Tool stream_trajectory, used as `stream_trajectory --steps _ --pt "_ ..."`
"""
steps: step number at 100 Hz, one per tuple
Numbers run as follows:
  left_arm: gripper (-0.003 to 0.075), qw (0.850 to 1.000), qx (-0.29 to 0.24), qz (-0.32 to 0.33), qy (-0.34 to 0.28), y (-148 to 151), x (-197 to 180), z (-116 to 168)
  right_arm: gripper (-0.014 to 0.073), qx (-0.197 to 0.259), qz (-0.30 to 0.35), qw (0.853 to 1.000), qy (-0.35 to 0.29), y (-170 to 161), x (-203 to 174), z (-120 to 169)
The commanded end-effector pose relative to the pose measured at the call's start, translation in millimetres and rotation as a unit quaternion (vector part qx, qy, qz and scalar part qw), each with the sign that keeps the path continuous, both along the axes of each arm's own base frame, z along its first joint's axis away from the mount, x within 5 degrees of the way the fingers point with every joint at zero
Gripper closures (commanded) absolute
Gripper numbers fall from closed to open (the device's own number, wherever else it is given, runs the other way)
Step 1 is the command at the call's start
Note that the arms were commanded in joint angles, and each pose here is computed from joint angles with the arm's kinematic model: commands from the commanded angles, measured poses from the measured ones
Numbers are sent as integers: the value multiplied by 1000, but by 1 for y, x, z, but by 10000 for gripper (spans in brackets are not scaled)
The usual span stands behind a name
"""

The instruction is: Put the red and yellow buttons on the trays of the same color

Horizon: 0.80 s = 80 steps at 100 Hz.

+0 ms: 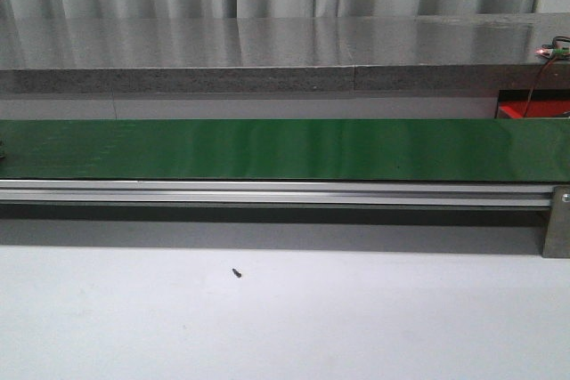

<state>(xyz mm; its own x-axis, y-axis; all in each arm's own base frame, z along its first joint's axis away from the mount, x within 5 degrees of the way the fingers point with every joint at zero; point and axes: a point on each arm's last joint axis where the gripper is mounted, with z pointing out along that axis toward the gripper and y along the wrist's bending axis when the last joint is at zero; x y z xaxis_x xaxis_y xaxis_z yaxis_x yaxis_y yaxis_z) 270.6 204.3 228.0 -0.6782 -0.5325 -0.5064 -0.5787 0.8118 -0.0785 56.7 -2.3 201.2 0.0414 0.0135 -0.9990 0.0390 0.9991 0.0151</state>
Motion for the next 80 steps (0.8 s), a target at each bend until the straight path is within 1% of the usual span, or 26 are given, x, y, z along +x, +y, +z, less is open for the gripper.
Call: stream_trajectory --steps 1,13,32,41,51,59,70,80 --pt "480 997 48 10 -67 -3 -5 45 717 -7 3 998 -57 1 -3 14" --pt "480 993 67 8 -92 -7 -10 71 717 -7 3 998 -57 1 -3 14" --pt "480 994 66 -7 -91 -9 -8 104 717 -7 3 998 -57 1 -3 14" --pt "480 992 71 -28 -96 -16 -1 119 717 -7 3 998 -57 1 -3 14" --pt "480 990 73 -59 -106 -32 11 126 717 -7 3 998 -57 1 -3 14" --pt "480 987 73 -85 -111 -48 20 127 717 -7 3 998 -57 1 -3 14" --pt "480 984 65 -118 -116 -67 35 122 717 -7 3 998 -57 1 -3 14" --pt "480 983 52 -133 -117 -77 47 115 717 -7 3 998 -57 1 -3 14"
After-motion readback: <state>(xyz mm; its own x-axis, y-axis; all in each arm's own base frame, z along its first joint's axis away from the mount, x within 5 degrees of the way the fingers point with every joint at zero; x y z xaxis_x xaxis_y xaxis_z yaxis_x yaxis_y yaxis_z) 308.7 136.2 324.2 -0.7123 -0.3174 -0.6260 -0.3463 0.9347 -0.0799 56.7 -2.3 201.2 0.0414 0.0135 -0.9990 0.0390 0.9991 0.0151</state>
